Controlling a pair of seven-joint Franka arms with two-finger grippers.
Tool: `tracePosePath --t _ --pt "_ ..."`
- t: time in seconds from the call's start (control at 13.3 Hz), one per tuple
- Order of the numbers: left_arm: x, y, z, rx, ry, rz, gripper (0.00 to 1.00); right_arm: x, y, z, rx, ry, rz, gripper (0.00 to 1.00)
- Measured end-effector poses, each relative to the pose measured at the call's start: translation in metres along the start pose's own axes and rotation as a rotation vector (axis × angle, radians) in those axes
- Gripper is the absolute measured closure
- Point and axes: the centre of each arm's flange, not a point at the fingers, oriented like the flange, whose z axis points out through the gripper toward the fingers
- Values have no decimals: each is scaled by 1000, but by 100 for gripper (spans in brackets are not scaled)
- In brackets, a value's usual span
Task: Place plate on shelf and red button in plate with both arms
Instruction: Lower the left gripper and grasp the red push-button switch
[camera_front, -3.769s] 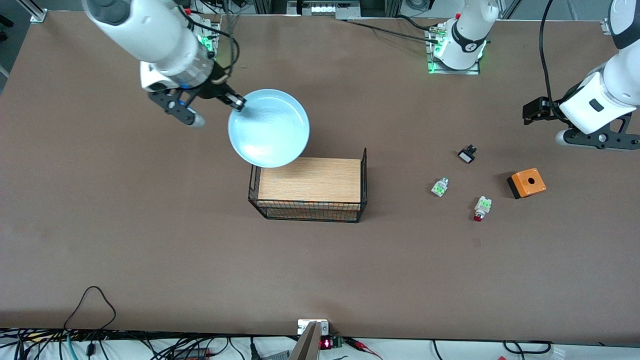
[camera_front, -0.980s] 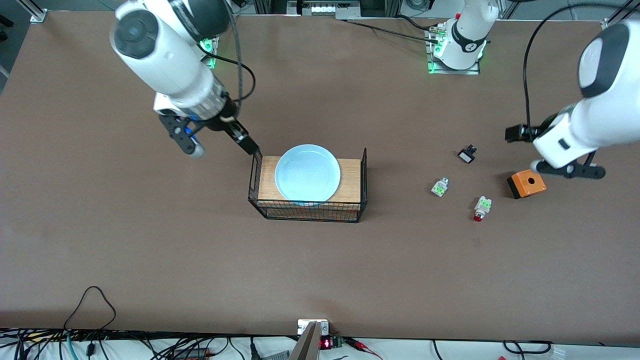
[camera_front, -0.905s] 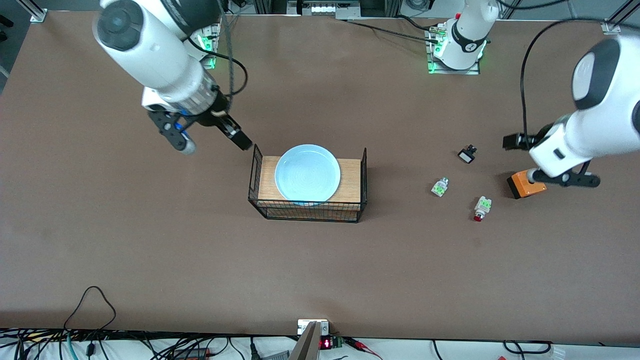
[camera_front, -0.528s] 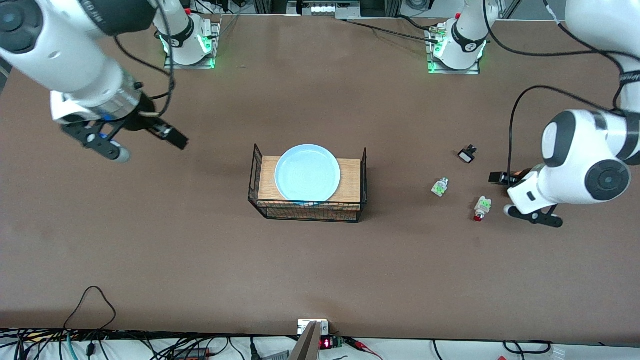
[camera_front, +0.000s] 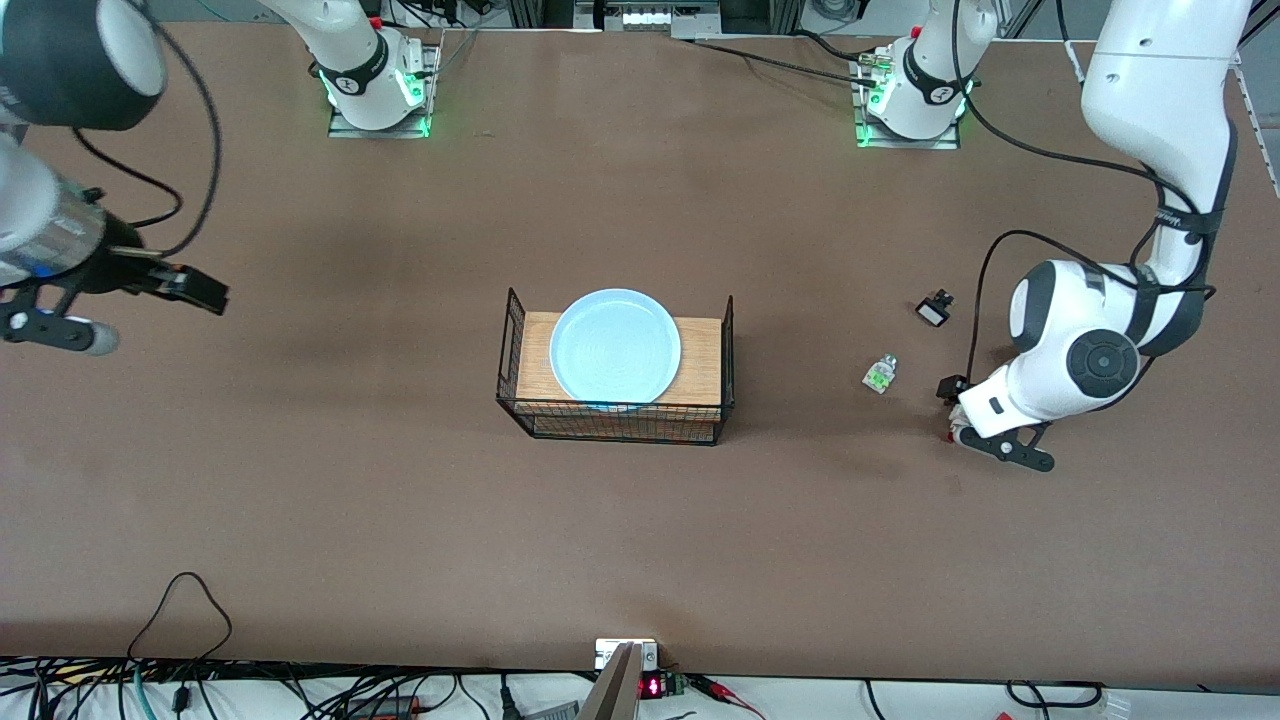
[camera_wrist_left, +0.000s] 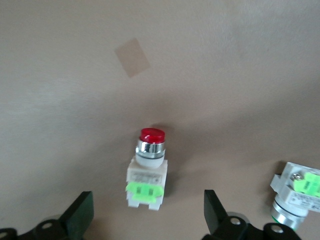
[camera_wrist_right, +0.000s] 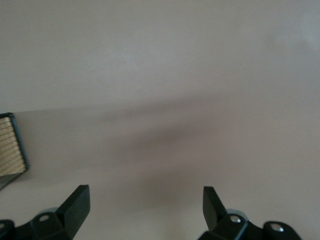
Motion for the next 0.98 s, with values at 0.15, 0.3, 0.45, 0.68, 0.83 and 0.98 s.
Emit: tracePosePath --t 0.15,0.3,0.45,0.68,0.83,0.98 --pt "1 1 12 -3 0 30 20 11 37 10 9 3 -81 0" --pt "1 -2 20 -4 4 58 33 15 58 16 25 -5 -116 0" --pt "1 -2 24 -6 2 66 33 12 54 15 32 -7 -133 0" --pt "1 -1 31 -10 -7 71 37 1 47 20 39 -3 -148 0" --pt "1 0 33 -13 -13 74 59 -6 48 20 41 -6 -149 0" --pt "2 4 31 -17 -27 81 59 -10 48 20 42 -8 -149 0"
